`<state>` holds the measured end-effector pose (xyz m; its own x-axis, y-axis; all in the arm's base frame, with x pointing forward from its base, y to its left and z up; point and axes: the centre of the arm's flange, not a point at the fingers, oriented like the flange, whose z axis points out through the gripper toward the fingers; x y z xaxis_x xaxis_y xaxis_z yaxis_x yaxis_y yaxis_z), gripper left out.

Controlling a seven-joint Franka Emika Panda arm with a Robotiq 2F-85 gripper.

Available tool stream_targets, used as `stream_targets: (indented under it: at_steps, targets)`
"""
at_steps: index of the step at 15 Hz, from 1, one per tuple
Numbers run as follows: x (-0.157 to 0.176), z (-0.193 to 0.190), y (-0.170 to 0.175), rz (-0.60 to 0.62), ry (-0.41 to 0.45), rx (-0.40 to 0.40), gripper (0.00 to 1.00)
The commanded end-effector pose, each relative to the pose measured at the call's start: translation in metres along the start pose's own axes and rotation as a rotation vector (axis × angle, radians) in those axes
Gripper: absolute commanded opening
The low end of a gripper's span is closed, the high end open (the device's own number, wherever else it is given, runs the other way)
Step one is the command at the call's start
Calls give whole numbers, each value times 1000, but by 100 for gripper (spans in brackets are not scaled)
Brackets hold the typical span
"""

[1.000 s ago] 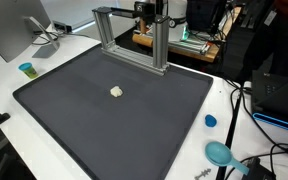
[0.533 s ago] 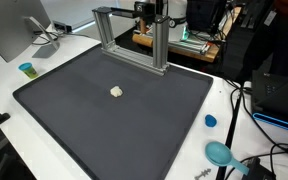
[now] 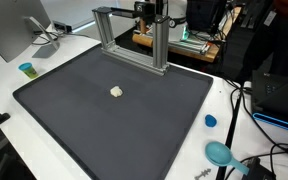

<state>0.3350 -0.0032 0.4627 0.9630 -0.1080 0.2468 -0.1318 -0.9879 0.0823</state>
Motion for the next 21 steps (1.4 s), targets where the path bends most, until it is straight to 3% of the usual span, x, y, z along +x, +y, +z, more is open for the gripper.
stream_targets:
  at_steps: [1, 11, 18, 21]
  targets:
    - [-10, 8, -4, 0, -9, 9, 100]
    - [-12, 25, -13, 41, -57, 43, 99]
    - [-16, 30, -1, 82, -99, 75, 84]
    - [-18, 26, 5, 79, -104, 87, 85]
